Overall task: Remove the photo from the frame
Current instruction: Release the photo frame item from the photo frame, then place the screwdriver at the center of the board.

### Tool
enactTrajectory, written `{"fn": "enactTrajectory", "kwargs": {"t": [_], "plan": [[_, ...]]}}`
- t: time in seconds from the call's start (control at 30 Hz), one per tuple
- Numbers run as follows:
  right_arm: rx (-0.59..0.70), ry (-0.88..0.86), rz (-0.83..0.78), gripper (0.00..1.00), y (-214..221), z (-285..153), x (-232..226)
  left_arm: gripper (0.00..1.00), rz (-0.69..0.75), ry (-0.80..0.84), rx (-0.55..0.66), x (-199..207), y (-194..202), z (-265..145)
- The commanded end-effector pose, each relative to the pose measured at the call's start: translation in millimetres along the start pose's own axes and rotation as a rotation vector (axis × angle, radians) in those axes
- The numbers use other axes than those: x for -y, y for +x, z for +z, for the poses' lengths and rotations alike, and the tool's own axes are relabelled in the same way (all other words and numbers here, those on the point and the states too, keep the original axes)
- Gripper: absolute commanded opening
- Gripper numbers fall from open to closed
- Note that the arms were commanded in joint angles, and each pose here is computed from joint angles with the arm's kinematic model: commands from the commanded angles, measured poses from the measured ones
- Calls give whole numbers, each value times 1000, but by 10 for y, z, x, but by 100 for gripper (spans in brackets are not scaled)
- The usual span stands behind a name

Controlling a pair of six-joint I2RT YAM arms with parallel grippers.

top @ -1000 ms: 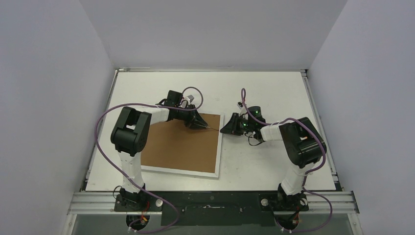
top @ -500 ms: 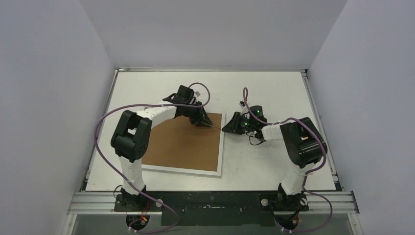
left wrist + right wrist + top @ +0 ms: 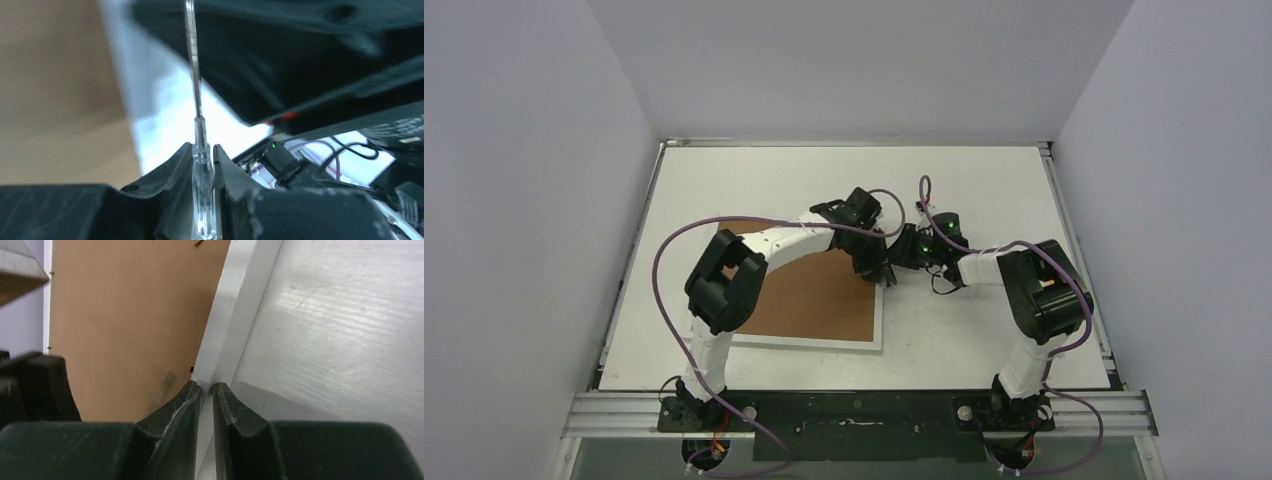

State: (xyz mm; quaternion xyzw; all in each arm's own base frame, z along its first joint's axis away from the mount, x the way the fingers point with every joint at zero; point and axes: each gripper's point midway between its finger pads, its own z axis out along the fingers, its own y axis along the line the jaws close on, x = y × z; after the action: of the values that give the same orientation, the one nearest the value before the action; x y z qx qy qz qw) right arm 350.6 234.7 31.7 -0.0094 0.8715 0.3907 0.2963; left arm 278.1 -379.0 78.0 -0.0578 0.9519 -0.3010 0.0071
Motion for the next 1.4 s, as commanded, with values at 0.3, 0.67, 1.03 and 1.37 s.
{"fn": "enactTrajectory", "kwargs": {"t": [0.3, 0.67, 1.03, 1.37], "plan": [[31, -21, -98, 20, -99, -265, -314, 0, 235, 341, 121, 822, -12, -668], [224, 226, -70, 49, -375, -944, 58, 0, 300, 272, 195, 585, 148, -493], [340, 426, -91, 66, -315, -1585, 329, 0, 389, 56, 282, 415, 219, 148], [314, 383, -71, 66, -115, -1592, 310, 27, 510, -46, 381, 338, 232, 357]]}}
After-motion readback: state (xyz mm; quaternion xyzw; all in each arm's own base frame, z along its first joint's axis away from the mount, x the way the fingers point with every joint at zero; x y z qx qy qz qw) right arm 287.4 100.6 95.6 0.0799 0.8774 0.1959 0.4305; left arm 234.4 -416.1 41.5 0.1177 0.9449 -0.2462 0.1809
